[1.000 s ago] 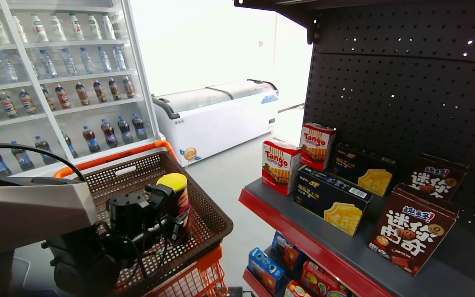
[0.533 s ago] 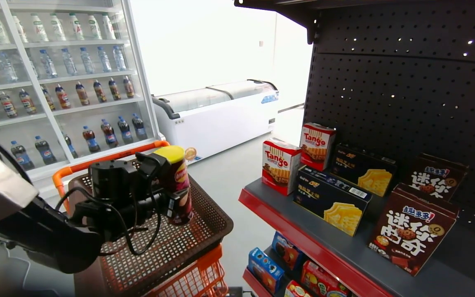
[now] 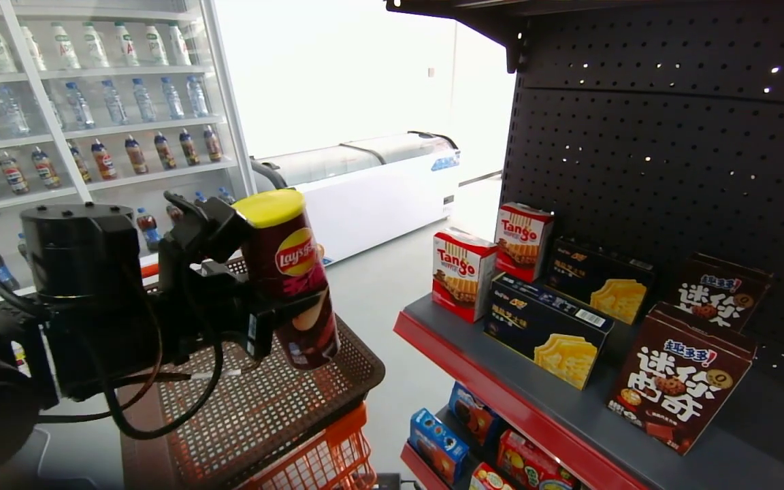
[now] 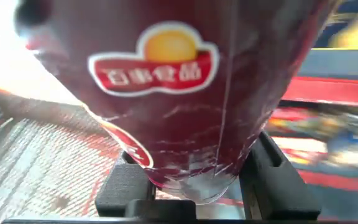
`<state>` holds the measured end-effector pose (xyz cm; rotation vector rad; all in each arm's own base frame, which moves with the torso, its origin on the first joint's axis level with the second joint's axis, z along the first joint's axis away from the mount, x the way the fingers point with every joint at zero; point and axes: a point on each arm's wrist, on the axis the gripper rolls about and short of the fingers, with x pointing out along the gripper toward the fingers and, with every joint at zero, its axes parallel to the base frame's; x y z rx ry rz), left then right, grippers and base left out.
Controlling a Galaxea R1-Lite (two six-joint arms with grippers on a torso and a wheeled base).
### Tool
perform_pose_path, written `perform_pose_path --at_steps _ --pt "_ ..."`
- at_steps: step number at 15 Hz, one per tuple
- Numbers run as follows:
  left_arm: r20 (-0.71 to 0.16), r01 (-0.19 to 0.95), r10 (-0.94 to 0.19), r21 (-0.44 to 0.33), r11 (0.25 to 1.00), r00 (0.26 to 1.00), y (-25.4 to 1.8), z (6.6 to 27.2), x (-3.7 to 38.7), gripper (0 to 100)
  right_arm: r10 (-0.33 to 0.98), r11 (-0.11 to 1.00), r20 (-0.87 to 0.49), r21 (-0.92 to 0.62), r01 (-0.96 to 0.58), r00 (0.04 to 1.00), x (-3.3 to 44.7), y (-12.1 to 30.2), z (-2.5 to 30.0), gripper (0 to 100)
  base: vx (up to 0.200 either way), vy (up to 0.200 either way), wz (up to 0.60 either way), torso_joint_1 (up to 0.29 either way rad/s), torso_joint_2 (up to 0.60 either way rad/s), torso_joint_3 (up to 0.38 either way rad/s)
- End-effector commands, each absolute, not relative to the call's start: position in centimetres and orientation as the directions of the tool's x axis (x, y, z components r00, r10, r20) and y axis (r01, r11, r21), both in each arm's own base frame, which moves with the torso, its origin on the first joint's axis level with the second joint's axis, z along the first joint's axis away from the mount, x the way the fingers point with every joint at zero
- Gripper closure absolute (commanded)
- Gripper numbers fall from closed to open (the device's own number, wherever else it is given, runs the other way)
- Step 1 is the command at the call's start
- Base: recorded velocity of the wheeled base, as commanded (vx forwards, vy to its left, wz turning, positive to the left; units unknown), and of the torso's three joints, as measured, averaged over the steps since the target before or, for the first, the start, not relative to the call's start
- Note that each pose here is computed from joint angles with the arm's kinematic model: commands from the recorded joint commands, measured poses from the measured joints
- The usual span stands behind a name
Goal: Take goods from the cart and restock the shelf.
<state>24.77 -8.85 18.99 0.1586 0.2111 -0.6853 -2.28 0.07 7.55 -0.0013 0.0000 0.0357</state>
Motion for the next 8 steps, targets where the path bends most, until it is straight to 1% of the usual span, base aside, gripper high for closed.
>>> perform_pose_path --at_steps 1,2,5,6,8 --pt "-0.204 0.741 -0.719 0.061 0.669 0.665 -8.1 21.3 20.2 100 0.037 0.999 -0.002 -0.001 -0.037 0.999 -2.3 0.1 7.6 0 0.000 0.000 0.00 0.000 0.00 0.000" --pt "-0.227 0.758 -0.732 0.045 0.651 0.642 -8.0 21.2 19.4 100 0.037 0.999 -0.002 -0.001 -0.037 0.999 -2.3 0.1 7.6 0 0.000 0.000 0.00 0.000 0.00 0.000" --pt "-0.197 0.816 -0.797 0.026 0.578 0.571 -7.8 21.8 17.8 100 0.037 0.999 -0.002 -0.001 -0.037 0.999 -2.3 0.1 7.6 0 0.000 0.000 0.00 0.000 0.00 0.000" --pt "-0.198 0.818 -0.800 0.023 0.574 0.567 -7.7 21.9 17.4 100 0.035 0.999 -0.002 -0.001 -0.035 0.999 -2.3 0.1 7.6 0 0.000 0.000 0.00 0.000 0.00 0.000" --pt "-0.228 0.832 -0.810 0.002 0.554 0.540 -7.7 21.8 16.3 100 0.037 0.999 -0.002 -0.001 -0.037 0.999 -2.3 0.1 7.6 0 0.000 0.000 0.00 0.000 0.00 0.000"
